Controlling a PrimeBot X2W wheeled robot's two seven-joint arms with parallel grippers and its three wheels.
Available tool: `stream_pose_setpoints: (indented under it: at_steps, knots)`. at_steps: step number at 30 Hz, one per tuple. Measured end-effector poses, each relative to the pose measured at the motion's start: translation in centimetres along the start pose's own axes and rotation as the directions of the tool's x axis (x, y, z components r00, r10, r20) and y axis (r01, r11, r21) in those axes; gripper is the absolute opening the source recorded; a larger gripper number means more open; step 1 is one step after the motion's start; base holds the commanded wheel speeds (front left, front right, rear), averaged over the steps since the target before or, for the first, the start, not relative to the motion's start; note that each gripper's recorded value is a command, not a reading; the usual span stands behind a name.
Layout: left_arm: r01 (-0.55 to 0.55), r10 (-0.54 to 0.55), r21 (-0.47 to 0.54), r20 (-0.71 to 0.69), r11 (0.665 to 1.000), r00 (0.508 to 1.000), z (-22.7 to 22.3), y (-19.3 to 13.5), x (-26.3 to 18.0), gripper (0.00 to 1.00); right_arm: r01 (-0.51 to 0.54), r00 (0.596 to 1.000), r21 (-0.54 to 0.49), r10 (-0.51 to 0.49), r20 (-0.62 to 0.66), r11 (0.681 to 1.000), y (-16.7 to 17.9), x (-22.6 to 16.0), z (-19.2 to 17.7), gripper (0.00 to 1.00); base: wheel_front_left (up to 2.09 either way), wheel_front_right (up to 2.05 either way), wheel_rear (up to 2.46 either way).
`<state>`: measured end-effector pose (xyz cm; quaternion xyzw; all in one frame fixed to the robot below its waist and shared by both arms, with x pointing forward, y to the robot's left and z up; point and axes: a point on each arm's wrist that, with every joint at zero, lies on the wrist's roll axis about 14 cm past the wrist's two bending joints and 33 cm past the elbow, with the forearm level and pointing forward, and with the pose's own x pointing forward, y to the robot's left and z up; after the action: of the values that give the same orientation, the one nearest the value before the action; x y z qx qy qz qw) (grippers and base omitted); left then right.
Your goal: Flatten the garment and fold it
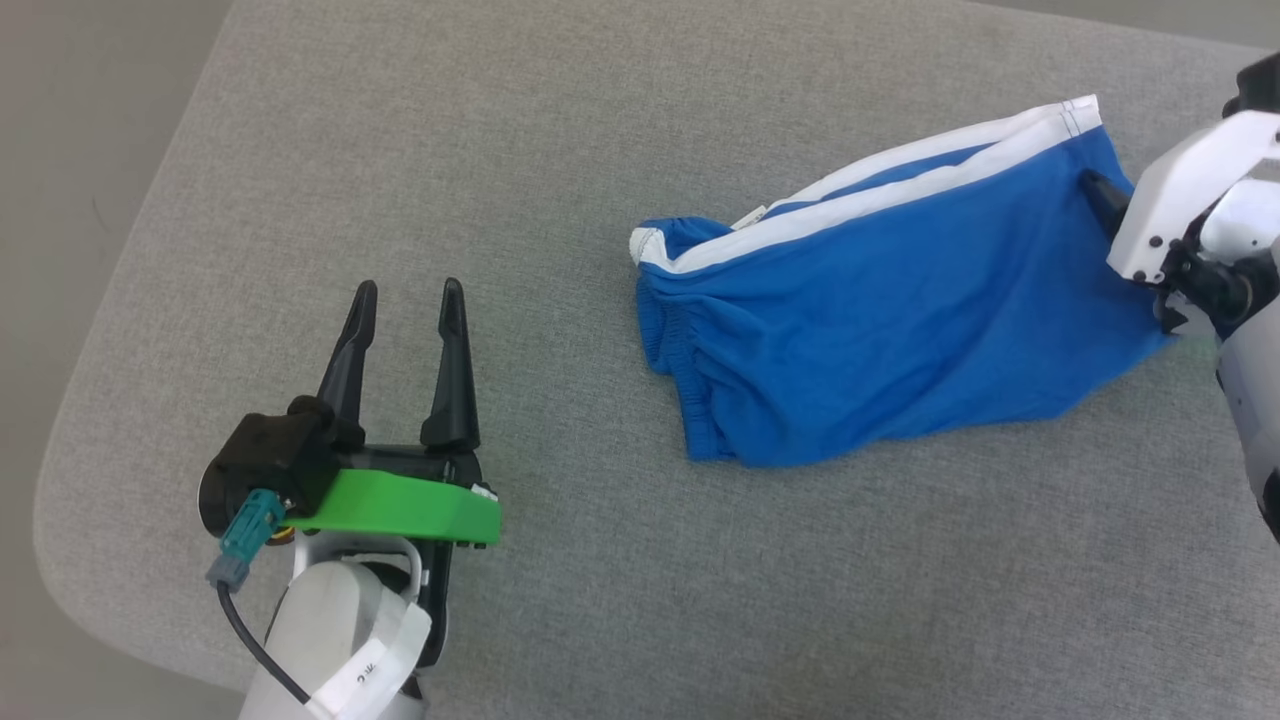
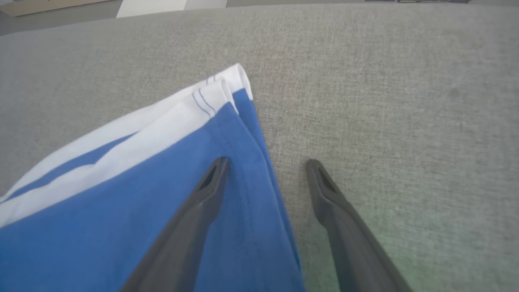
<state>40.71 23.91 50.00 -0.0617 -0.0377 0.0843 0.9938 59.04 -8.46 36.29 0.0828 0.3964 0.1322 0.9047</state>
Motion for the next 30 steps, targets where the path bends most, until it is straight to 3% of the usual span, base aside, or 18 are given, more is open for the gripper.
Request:
stream_pose_setpoints:
  at_steps: [2,4,10,17,24,30]
  knots:
    - [0.001,-0.001,-0.001,0.0,1.0,1.0,0.0,-0.1,0.0,1.0,-0.006,1.0,-0.002,0.006,-0.029,1.0,0.3,0.0,-0.1,0.23,0.0,0.0,0.0]
    - [0.001,-0.001,-0.001,0.0,1.0,1.0,0.0,-0.1,0.0,1.0,-0.016,0.999,-0.005,0.016,-0.042,1.0,0.8,0.0,-0.3,0.0,0.0,0.0,0.0]
    - [0.01,-0.01,-0.007,0.004,1.0,1.0,0.2,-0.5,-0.1,1.0,-0.041,0.998,-0.031,0.04,-0.046,0.999,2.0,-0.6,-0.6,0.0,0.0,0.0,0.0]
    - [0.019,-0.019,-0.021,0.001,1.0,1.0,0.1,-0.9,-0.6,1.0,-0.023,0.999,-0.044,0.024,0.023,0.999,0.6,-2.6,-0.3,0.0,0.0,0.0,0.0]
    - [0.059,-0.058,-0.037,0.007,0.998,0.998,0.3,-2.1,-0.9,1.0,0.12,0.986,-0.05,-0.113,0.122,0.992,-6.0,-6.8,1.0,0.0,0.0,0.0,0.0]
    - [0.095,-0.095,-0.055,0.01,0.994,0.995,0.4,-3.3,-1.2,1.0,0.308,0.941,-0.067,-0.294,0.165,0.949,-13.1,-11.7,1.5,0.0,0.0,0.0,0.0]
